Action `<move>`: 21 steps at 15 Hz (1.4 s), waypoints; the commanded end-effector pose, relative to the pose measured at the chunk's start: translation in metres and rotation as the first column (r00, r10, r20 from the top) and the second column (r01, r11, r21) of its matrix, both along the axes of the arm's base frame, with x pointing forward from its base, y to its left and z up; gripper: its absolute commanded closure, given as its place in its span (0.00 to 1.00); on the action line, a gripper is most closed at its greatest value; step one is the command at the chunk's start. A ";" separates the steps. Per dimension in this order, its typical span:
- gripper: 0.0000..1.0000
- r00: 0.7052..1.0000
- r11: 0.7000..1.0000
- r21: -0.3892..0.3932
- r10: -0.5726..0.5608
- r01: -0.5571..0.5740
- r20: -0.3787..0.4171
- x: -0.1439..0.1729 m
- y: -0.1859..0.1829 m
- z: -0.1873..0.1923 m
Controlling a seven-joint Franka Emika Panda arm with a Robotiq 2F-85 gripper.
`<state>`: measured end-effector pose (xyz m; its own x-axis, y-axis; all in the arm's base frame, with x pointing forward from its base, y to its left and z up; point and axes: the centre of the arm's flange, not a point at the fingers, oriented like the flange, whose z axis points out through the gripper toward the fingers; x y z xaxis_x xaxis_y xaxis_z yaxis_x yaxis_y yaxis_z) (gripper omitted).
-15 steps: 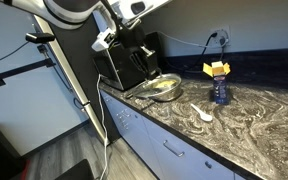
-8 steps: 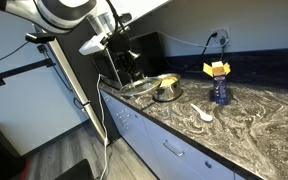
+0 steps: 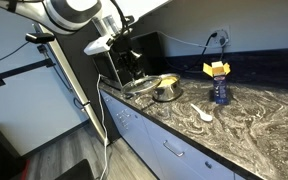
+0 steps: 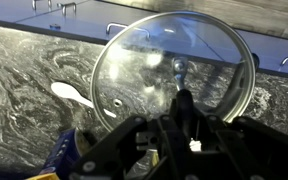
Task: Cover the pot and move it to the right
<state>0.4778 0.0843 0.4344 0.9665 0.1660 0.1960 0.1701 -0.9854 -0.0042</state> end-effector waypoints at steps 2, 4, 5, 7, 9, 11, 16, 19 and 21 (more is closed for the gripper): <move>0.98 0.995 0.997 0.004 0.078 -0.078 0.069 0.054 0.051 0.030; 0.98 0.989 0.994 0.008 0.108 -0.109 0.103 0.081 0.065 0.032; 0.98 0.987 0.993 0.012 0.111 -0.114 0.119 0.092 0.070 0.031; 0.98 0.982 0.992 0.021 0.118 -0.123 0.150 0.114 0.077 0.023; 0.98 0.976 0.991 0.022 0.123 -0.129 0.182 0.133 0.083 0.010; 0.98 0.970 0.990 0.014 0.133 -0.138 0.204 0.147 0.088 -0.004; 0.98 0.966 0.990 0.006 0.134 -0.138 0.222 0.166 0.087 -0.037; 0.98 0.970 0.991 0.009 0.131 -0.136 0.203 0.172 0.087 -0.054; 0.98 0.973 0.991 0.010 0.132 -0.136 0.192 0.174 0.088 -0.062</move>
